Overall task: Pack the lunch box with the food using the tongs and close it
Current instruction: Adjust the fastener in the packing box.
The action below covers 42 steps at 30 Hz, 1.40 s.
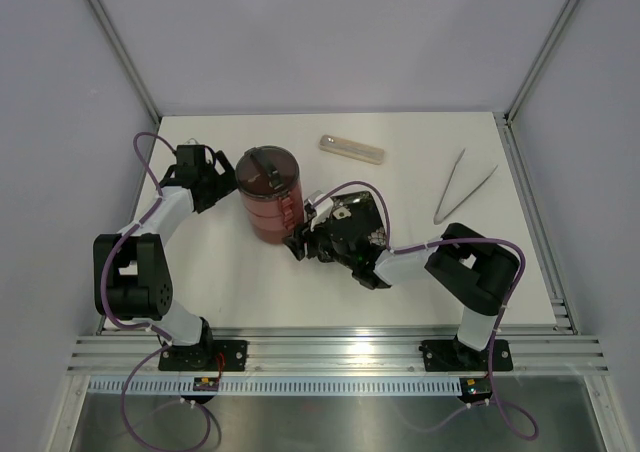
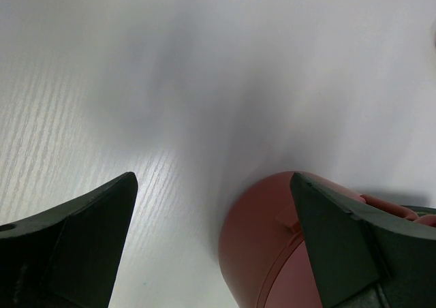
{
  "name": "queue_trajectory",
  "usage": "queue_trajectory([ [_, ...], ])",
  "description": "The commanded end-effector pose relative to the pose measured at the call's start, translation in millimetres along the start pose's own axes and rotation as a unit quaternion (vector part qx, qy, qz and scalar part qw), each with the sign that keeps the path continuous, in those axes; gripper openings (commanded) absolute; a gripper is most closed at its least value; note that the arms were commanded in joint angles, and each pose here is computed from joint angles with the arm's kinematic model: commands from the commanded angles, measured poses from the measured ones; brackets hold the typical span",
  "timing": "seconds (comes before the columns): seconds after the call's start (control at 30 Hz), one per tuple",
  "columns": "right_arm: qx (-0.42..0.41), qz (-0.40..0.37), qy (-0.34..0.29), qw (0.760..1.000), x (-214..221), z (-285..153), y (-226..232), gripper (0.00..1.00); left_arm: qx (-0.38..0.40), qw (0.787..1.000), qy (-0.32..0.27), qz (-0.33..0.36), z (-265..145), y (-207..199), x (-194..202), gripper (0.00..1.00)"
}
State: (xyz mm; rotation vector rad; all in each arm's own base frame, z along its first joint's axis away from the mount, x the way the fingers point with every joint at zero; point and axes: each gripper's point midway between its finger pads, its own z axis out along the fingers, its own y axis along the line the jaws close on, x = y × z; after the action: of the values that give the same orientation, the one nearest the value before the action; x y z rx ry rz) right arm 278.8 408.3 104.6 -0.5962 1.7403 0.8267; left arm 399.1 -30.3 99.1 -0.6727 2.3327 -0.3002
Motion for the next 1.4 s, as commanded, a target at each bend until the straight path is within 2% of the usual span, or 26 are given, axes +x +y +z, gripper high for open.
queue_trajectory([
  [0.0,-0.020,-0.014,-0.032,0.999,-24,-1,11,0.69,0.014,1.000,-0.012,0.015,-1,-11,-10,0.99],
  [0.03,-0.015,-0.016,-0.031,0.999,-24,0,9,0.76,0.014,1.000,-0.014,0.015,-1,-11,-10,0.99],
  [0.17,0.005,-0.027,-0.030,0.999,-23,4,1,0.81,0.013,1.000,-0.012,0.015,-1,-10,-9,0.99],
  [0.57,0.041,-0.051,-0.037,0.997,-33,8,-11,0.81,0.004,1.000,-0.022,0.007,-4,-7,-14,0.99],
  [0.87,0.060,-0.050,-0.040,0.996,-34,6,-18,0.86,-0.014,0.998,-0.062,-0.016,-20,0,-30,0.99],
  [1.37,0.038,-0.037,-0.034,0.998,-31,21,-28,0.85,-0.020,0.998,-0.062,-0.014,-21,3,-28,0.99],
])
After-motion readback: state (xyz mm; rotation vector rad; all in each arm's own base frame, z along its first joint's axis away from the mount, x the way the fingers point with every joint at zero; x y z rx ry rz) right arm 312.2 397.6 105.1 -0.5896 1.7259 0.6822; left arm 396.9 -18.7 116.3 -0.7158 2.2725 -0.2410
